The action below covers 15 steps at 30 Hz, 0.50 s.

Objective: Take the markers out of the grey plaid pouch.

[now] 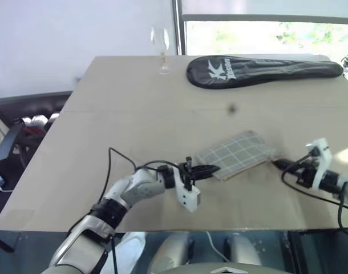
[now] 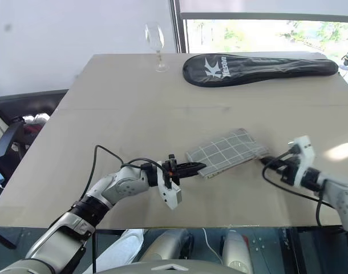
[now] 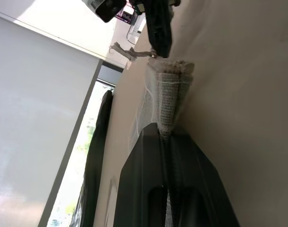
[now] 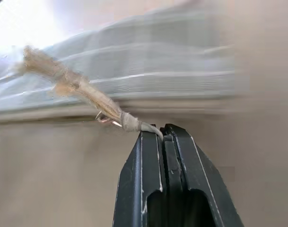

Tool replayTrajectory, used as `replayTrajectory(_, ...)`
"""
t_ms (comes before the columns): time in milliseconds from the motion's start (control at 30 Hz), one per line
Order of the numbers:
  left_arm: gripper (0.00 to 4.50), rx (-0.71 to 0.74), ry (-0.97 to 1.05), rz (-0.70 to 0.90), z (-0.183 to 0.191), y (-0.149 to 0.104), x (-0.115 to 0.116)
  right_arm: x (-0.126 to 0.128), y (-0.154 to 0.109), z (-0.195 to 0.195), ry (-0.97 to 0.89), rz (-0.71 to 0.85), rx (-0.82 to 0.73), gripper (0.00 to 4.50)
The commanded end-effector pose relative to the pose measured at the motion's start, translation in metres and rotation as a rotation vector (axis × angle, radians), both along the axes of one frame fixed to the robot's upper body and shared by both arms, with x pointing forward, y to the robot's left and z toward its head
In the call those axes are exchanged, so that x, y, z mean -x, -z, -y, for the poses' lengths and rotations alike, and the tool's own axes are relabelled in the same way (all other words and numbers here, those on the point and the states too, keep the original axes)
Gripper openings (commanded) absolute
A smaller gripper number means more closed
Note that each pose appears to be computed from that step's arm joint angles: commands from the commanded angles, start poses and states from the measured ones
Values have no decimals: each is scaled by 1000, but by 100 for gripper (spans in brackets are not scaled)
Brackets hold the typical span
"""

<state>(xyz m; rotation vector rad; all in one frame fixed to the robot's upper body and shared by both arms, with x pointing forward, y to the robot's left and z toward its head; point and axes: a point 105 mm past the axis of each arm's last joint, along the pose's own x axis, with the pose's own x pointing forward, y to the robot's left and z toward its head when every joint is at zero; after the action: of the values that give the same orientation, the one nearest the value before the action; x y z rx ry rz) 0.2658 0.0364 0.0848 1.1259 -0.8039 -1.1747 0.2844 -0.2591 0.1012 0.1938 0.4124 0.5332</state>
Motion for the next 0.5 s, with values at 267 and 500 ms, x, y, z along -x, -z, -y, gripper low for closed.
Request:
replayTrajectory(267,0,-44,-59,-69,-8,16,-5,4,-14,21,59,37,79,202)
replayTrajectory(500,0,-35,-53,-83,-5,14,-4,39,-15,-38,-227,3,-26,327)
